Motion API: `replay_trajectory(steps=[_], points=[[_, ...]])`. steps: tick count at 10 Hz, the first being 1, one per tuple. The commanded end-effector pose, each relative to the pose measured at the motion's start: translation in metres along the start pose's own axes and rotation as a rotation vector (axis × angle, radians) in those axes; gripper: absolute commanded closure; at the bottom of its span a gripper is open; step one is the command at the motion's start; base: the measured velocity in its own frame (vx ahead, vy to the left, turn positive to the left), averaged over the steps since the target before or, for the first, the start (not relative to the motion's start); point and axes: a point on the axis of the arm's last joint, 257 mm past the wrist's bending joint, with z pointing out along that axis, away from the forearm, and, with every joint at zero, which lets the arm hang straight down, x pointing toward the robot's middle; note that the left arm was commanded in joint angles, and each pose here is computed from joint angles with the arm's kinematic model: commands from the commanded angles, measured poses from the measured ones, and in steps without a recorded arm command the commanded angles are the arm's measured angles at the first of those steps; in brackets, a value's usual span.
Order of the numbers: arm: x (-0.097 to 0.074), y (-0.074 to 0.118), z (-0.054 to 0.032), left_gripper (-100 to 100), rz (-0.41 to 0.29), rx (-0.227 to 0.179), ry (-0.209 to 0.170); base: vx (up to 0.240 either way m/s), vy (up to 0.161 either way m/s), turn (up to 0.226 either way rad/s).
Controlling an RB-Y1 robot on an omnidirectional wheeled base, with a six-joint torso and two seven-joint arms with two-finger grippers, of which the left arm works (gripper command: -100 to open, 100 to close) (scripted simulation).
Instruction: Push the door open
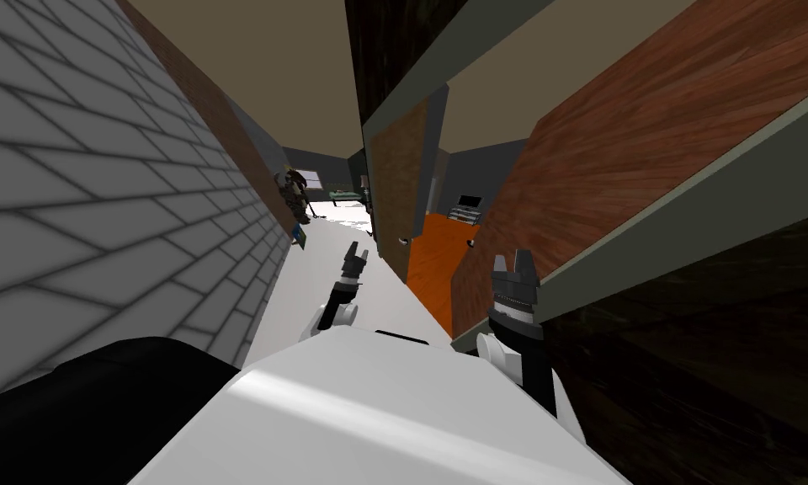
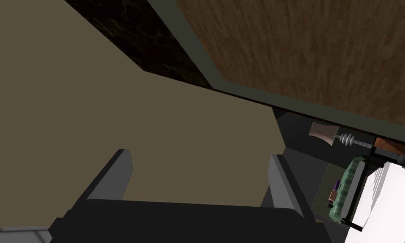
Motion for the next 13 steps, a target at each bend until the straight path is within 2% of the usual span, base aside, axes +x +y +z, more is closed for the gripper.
replay_trajectory(steps=[1, 7, 13], points=[[0.007, 0.012, -0.0009, -100, -0.009, -0.015, 0.013, 0.095, 0.050, -0.022], [0.032, 0.061, -0.0065, -100, -0.043, -0.080, 0.069, 0.091, 0.060, -0.022], [0.064, 0.112, -0.0171, -100, -0.077, -0.151, 0.136, 0.096, 0.064, -0.026]])
